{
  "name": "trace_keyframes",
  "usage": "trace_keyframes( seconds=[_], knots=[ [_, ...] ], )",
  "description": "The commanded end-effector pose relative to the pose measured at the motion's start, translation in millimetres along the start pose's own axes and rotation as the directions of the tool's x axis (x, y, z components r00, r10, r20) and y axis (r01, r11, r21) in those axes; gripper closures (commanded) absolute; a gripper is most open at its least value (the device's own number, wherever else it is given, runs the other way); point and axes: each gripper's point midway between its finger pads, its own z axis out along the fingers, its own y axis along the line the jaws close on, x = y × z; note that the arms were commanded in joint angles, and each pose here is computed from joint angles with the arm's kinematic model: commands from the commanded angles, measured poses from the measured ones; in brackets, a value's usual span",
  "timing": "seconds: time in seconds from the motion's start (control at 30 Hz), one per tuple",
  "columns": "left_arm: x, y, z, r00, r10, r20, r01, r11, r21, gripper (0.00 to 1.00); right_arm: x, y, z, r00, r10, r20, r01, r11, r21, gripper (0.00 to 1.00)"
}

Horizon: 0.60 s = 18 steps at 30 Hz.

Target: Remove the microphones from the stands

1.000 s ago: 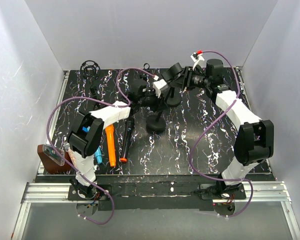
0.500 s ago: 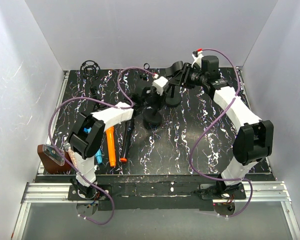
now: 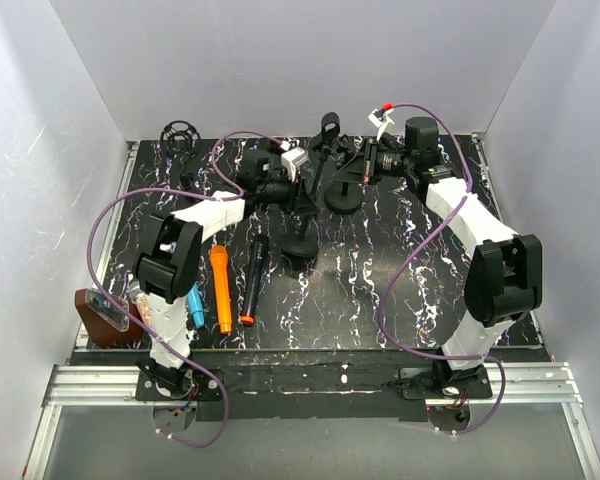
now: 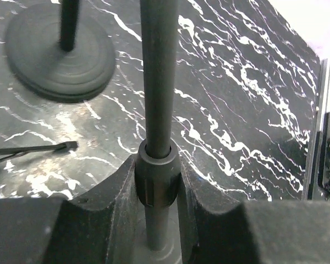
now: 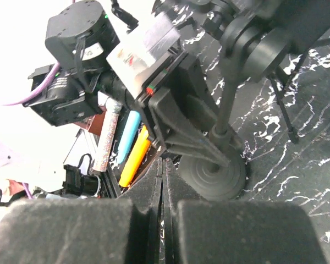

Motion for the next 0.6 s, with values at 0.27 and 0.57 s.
trace_keyframes(
  seconds=[0.27, 0.57],
  knots=[
    [-25, -63, 2, 0.981, 0.185, 0.05, -0.188, 0.98, 0.06, 1.0, -11, -9, -7, 0.998, -0.009, 0.064, 0.001, 0.993, 0.122, 0.8],
    [-31, -72, -1, 0.976, 0.208, 0.062, -0.213, 0.973, 0.092, 1.0, -22, -24, -6, 0.995, -0.039, 0.093, 0.021, 0.981, 0.193, 0.54]
  ],
)
